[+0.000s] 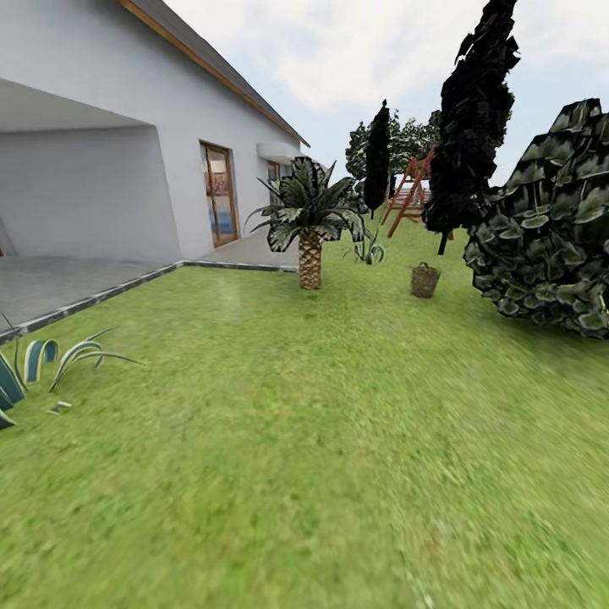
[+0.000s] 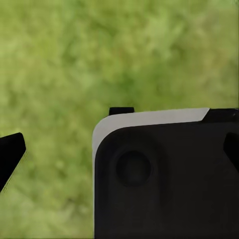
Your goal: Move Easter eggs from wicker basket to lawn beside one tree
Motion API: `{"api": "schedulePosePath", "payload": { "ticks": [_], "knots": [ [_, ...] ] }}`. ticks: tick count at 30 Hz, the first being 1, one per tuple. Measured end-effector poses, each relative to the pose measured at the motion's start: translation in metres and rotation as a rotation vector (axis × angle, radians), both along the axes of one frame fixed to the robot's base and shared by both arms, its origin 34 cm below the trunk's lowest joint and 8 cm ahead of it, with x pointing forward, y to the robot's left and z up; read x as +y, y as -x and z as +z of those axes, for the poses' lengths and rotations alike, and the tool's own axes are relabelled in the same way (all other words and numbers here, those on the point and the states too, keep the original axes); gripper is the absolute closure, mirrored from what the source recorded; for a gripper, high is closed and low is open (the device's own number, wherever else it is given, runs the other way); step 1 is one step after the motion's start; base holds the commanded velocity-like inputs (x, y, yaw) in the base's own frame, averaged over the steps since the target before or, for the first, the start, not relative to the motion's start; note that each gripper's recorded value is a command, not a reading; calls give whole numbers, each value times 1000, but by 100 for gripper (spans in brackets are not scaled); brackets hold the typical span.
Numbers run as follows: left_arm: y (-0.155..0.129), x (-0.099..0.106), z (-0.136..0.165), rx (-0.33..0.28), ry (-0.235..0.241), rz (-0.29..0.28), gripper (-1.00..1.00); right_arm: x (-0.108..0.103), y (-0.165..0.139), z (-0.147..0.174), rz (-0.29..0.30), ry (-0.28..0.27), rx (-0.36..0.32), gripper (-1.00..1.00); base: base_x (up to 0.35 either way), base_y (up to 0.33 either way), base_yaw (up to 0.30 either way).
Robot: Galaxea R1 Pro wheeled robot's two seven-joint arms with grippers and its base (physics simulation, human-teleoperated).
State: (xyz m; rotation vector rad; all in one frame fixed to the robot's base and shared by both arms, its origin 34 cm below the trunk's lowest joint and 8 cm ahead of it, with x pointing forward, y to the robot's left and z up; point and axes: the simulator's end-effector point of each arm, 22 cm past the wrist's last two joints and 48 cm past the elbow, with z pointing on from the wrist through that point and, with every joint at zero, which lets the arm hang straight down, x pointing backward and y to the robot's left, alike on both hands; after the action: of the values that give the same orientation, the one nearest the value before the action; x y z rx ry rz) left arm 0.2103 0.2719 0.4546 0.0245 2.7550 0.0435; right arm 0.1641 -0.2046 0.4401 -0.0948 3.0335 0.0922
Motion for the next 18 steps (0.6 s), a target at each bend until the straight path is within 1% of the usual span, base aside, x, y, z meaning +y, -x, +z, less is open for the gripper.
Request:
{"api": "schedulePosePath", "payload": {
  "ticks": [10, 18],
  "knots": [
    [0, 0, 0, 0, 0, 1, -100, 0, 0, 0, 0, 0, 0, -100, 189, 89, 0],
    [0, 0, 0, -1, 0, 1, -100, 0, 0, 0, 0, 0, 0, -100, 138, 17, 0]
  ]
}}
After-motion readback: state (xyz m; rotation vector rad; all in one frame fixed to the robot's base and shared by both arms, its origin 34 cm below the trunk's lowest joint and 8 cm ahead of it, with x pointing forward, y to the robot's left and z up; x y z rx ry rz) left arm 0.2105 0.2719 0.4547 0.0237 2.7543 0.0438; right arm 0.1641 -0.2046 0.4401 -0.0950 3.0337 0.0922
